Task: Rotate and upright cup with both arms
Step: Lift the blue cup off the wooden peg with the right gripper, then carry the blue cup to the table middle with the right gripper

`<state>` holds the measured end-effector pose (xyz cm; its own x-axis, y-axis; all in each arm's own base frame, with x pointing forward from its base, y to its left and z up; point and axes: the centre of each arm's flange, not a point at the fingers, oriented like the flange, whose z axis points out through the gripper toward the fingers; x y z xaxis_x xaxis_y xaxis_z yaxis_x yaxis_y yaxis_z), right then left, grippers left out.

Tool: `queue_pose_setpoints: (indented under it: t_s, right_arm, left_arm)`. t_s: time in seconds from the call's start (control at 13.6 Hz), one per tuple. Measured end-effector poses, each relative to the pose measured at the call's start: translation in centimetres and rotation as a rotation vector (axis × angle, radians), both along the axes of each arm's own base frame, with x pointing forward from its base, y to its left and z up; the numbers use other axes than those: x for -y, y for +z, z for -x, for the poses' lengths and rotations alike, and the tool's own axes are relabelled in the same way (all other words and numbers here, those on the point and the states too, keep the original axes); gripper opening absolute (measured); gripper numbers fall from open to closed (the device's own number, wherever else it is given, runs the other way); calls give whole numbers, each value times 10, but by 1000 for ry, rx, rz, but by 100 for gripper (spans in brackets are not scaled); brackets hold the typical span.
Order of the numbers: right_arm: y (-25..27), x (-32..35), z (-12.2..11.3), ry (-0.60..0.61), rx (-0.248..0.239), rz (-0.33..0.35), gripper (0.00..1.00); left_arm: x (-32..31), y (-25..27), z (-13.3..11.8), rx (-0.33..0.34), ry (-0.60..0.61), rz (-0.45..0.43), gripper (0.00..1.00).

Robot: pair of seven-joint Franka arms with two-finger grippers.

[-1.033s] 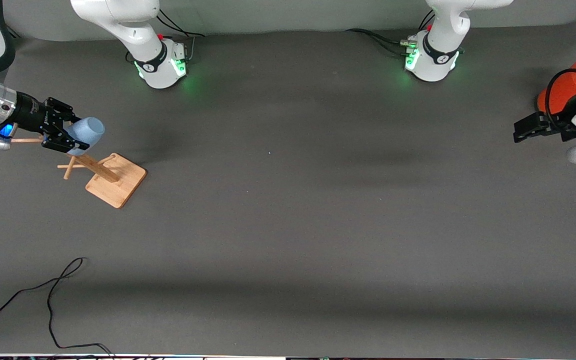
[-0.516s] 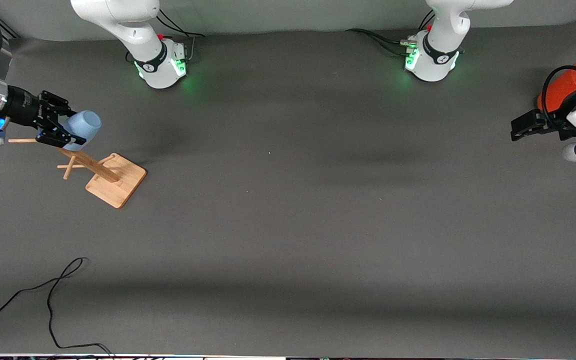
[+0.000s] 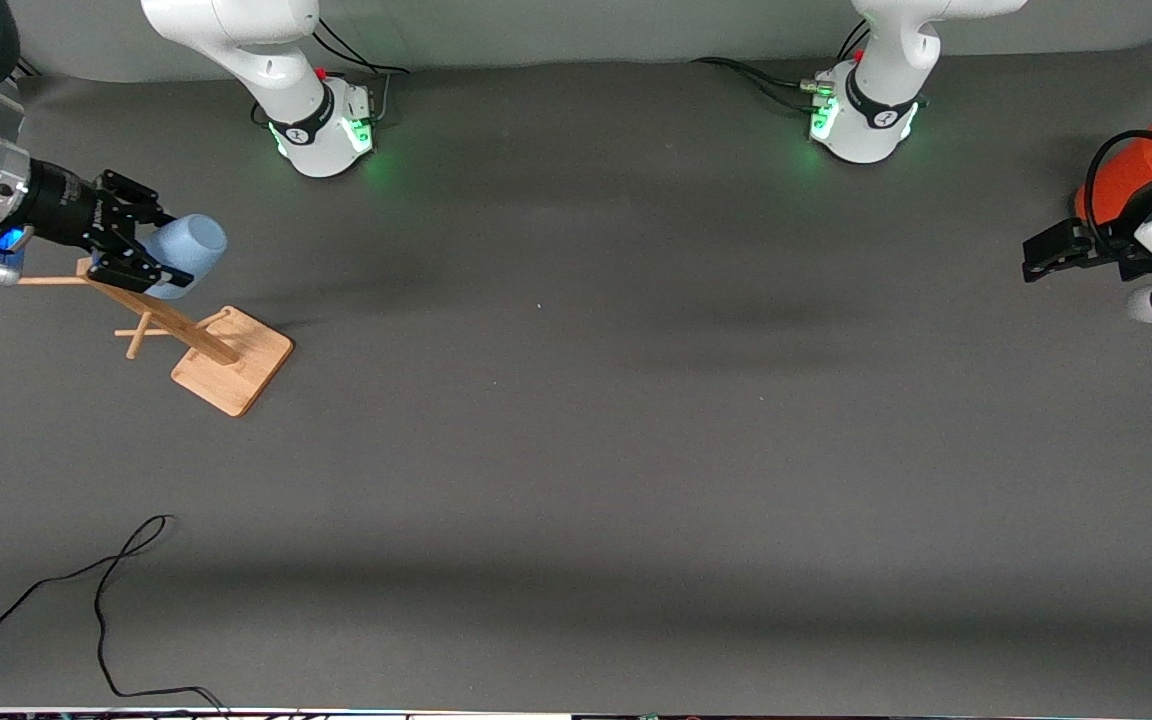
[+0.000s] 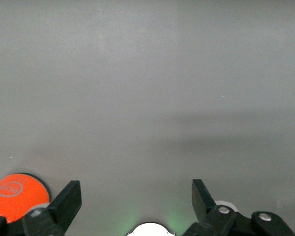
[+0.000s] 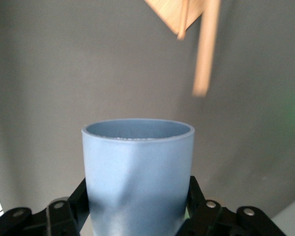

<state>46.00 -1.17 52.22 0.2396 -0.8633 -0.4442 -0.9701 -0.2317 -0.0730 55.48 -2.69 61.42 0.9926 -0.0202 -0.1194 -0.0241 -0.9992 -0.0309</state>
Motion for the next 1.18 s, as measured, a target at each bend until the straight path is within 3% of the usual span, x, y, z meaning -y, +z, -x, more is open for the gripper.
queue_pose_setpoints:
  t_s: [0.44, 0.74, 0.96, 1.18]
  right_arm:
    - [35, -154, -21, -66, 37, 35, 79]
    - [19, -272, -50, -155, 15, 31, 79]
    - [-20, -338, -66, -206, 13, 111, 79]
    - [-80, -409, -58, -258, 16, 208, 79]
  left_arm:
    - [0, 0, 0, 2, 0, 0, 100]
    - [0, 0, 0, 2, 0, 0, 100]
    - [0, 0, -1, 2, 0, -1, 100]
    - [0, 0, -2, 9, 0, -1, 100]
